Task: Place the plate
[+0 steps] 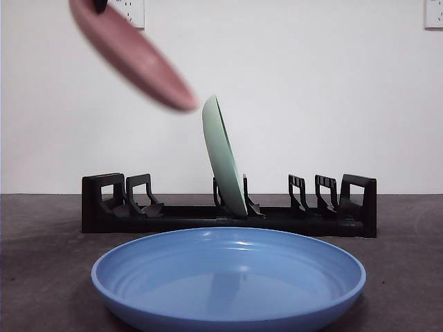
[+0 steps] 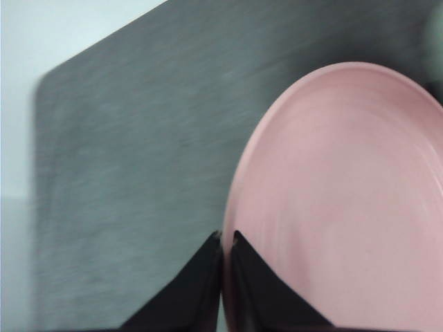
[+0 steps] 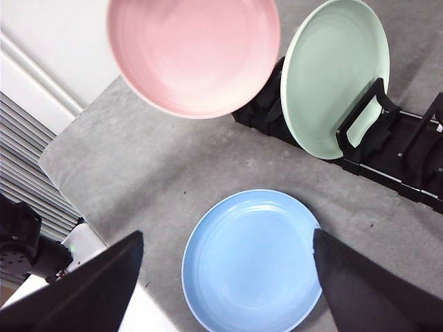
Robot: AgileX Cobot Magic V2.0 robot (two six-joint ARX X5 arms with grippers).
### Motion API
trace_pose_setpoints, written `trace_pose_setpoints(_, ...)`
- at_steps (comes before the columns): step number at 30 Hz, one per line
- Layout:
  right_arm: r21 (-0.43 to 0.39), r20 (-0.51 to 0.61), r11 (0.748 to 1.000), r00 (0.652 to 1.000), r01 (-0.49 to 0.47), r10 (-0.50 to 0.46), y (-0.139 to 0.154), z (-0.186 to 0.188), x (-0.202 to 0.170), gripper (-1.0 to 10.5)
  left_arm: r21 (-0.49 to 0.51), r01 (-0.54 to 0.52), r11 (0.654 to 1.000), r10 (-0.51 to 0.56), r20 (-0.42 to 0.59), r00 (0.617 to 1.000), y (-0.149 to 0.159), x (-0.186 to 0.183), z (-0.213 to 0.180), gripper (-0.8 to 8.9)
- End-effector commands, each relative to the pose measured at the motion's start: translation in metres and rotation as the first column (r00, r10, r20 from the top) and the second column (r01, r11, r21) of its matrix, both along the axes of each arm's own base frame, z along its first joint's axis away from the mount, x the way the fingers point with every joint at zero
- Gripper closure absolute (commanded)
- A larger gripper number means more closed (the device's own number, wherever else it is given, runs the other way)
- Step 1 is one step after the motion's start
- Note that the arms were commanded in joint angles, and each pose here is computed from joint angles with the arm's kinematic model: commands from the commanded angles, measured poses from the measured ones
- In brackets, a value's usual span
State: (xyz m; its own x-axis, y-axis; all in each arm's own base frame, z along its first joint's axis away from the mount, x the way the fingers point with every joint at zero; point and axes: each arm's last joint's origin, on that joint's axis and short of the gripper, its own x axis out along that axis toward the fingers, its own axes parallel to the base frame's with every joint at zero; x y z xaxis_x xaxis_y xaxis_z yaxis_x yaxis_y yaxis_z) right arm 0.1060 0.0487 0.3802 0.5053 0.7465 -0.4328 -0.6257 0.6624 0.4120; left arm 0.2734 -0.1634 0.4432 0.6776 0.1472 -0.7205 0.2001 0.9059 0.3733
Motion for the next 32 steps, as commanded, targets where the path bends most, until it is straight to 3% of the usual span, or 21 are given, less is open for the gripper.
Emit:
trace_pose_setpoints(1, -0.001, 0.033, 1.000, 0.999, -0.016, 0.016, 0.001, 0.005, 0.000, 5.6, -0.107, 0.036, 0.994, -0.036, 0.006, 0.999, 0.009, -0.022, 0.019, 8.02)
trace_pose_setpoints(6, -0.001, 0.033, 1.000, 0.999, -0.016, 0.016, 0.001, 0.005, 0.000, 5.6, -0.243, 0.124, 0.962, -0.129, -0.005, 0.992, 0.022, -0.049, 0.033, 8.02)
trace_pose_setpoints(13, -0.001, 0.033, 1.000, 0.999, -0.016, 0.016, 0.001, 0.005, 0.000, 5.6, -0.345, 0.197, 0.918, -0.234, -0.070, 0.970, 0.036, -0.078, 0.020, 8.02)
trace_pose_setpoints(20, -0.005, 0.036, 1.000, 0.999, -0.018, 0.018, 0.001, 0.005, 0.000, 5.6, -0.417, 0.232, 0.879, -0.328, -0.174, 0.929, 0.041, -0.092, -0.034, 8.03)
trace_pose_setpoints(28, -0.001, 0.030, 1.000, 0.999, -0.016, 0.016, 0.001, 0.005, 0.000, 5.6, -0.585, 0.222, 0.780, -0.400, -0.193, 0.896, 0.032, -0.088, -0.111, 8.03)
trace_pose_setpoints(32, -0.002, 0.027, 1.000, 1.000, -0.015, 0.015, 0.001, 0.005, 0.000, 5.6, -0.606, 0.216, 0.766, -0.406, -0.195, 0.893, 0.027, -0.082, -0.153, 8.03)
